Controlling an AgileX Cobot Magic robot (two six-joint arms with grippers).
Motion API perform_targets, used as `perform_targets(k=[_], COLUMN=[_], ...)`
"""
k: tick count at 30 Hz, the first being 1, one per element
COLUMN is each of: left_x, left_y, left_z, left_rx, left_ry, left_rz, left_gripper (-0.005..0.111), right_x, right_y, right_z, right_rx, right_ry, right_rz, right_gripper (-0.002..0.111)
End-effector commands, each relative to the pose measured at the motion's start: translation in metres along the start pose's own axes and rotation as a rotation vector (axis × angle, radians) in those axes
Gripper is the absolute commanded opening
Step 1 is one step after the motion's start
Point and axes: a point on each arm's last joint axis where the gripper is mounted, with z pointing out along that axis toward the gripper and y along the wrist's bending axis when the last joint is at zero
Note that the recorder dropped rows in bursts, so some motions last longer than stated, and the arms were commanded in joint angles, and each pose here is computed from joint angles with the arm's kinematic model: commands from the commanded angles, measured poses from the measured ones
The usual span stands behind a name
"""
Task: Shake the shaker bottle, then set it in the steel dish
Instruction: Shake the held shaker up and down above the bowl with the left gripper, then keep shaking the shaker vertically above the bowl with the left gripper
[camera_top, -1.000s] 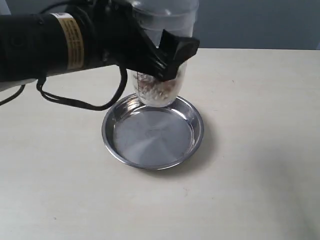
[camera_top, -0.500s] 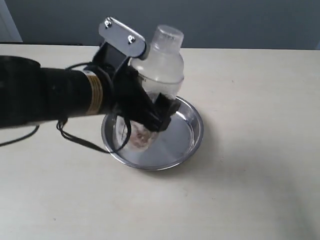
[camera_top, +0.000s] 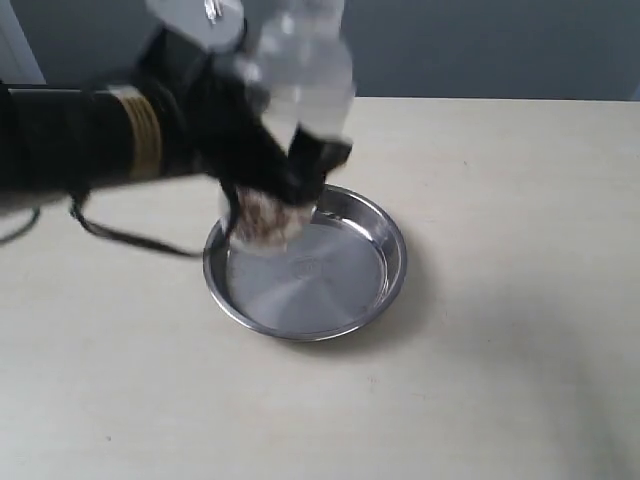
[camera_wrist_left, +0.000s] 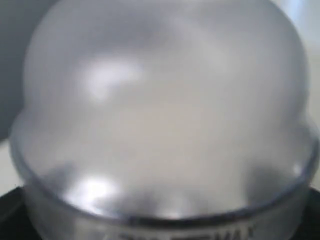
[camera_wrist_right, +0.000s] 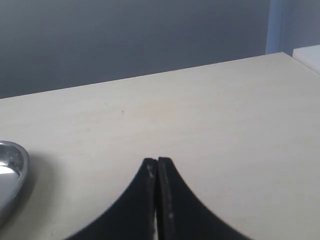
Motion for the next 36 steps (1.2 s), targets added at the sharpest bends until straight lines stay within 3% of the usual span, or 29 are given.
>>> perform_targets(k=[1, 2, 4, 5, 7, 8, 12, 13, 14, 16, 18, 19, 20, 21, 22, 23, 24, 25, 26, 27, 29, 30, 31, 32, 34, 35, 36], left_x=[0.065, 0.058, -0.014, -0.021, 0.041, 0.047, -0.037, -0.035, -0.017, 0.038, 0.063, 0.065, 0.061, 0.059, 0.058, 0.059, 0.060, 0.062, 0.062, 0.056, 0.048, 0.047, 0.048, 0.051, 0.061, 0.060, 0.054], left_y=[-0.001, -0.007, -0.015, -0.015, -0.006, -0.003, -0.008, -0.006, -0.003, -0.001, -0.011, -0.024, -0.033, -0.032, -0.019, 0.005, 0.031, 0.047, 0.050, 0.036, -0.001, -0.006, 0.003, 0.024, 0.065, 0.065, 0.046], left_z=[0.022, 0.025, -0.009, -0.014, 0.014, 0.021, -0.021, -0.021, -0.014, 0.006, 0.016, 0.015, 0.012, 0.009, 0.009, 0.011, 0.011, 0.011, 0.011, 0.010, 0.007, 0.006, 0.007, 0.008, 0.008, 0.009, 0.013], left_rx=[0.011, 0.039, 0.078, 0.078, 0.026, 0.008, 0.061, 0.047, 0.012, -0.012, 0.058, 0.152, 0.218, 0.200, 0.101, -0.016, -0.113, -0.171, -0.184, -0.118, 0.043, 0.051, 0.004, -0.092, -0.296, -0.314, -0.222], left_ry=[0.195, 0.164, -0.088, -0.116, 0.127, 0.158, -0.179, -0.164, -0.073, 0.130, 0.147, 0.101, 0.063, 0.069, 0.120, 0.177, 0.172, 0.112, 0.037, -0.007, -0.004, 0.013, 0.026, 0.026, -0.033, -0.061, -0.036], left_rz=[-0.131, -0.126, -0.003, -0.023, -0.046, -0.099, -0.008, -0.021, -0.037, -0.082, -0.219, -0.181, -0.059, 0.017, 0.049, 0.012, -0.134, -0.303, -0.441, -0.374, -0.117, -0.056, -0.079, -0.168, -0.461, -0.569, -0.466], left_gripper=[0.000, 0.000, 0.000, 0.000, 0.000, 0.000, 0.000, 0.000, 0.000, 0.000, 0.000, 0.000, 0.000, 0.000, 0.000, 0.000, 0.000, 0.000, 0.000, 0.000, 0.000, 0.000, 0.000, 0.000, 0.000, 0.000, 0.000], right_x=[-0.001, -0.001, -0.001, -0.001, -0.001, -0.001, -0.001, -0.001, -0.001, -0.001, -0.001, -0.001, -0.001, -0.001, -0.001, -0.001, -0.001, -0.001, -0.001, -0.001, -0.001, -0.001, -0.001, -0.001, -0.001, -0.001, -0.001], right_y=[0.000, 0.000, 0.000, 0.000, 0.000, 0.000, 0.000, 0.000, 0.000, 0.000, 0.000, 0.000, 0.000, 0.000, 0.000, 0.000, 0.000, 0.000, 0.000, 0.000, 0.000, 0.000, 0.000, 0.000, 0.000, 0.000, 0.000], right_z=[0.000, 0.000, 0.000, 0.000, 0.000, 0.000, 0.000, 0.000, 0.000, 0.000, 0.000, 0.000, 0.000, 0.000, 0.000, 0.000, 0.000, 0.000, 0.000, 0.000, 0.000, 0.000, 0.000, 0.000, 0.000, 0.000, 0.000], right_rx=[0.005, 0.005, 0.005, 0.005, 0.005, 0.005, 0.004, 0.004, 0.004, 0.004, 0.005, 0.005, 0.005, 0.005, 0.005, 0.005, 0.005, 0.005, 0.005, 0.005, 0.002, 0.002, 0.002, 0.002, 0.002, 0.002, 0.002], right_ry=[-0.013, -0.013, -0.013, -0.013, -0.013, -0.013, -0.011, -0.011, -0.011, -0.011, -0.011, -0.011, -0.011, -0.011, -0.011, -0.011, -0.011, -0.011, -0.011, -0.011, -0.010, -0.010, -0.010, -0.010, -0.010, -0.010, -0.010], right_rz=[-0.007, -0.007, -0.007, -0.007, -0.007, -0.007, -0.003, -0.003, -0.003, -0.003, -0.006, -0.006, -0.006, -0.006, -0.006, -0.006, -0.006, -0.006, -0.006, -0.006, -0.006, -0.006, -0.006, -0.006, -0.006, -0.006, -0.006], right_gripper=[-0.001, -0.001, -0.001, -0.001, -0.001, -0.001, -0.001, -0.001, -0.001, -0.001, -0.001, -0.001, -0.001, -0.001, -0.001, -0.001, -0.001, -0.001, -0.001, -0.001, -0.001, -0.001, -0.001, -0.001, -0.001, -0.001, -0.001])
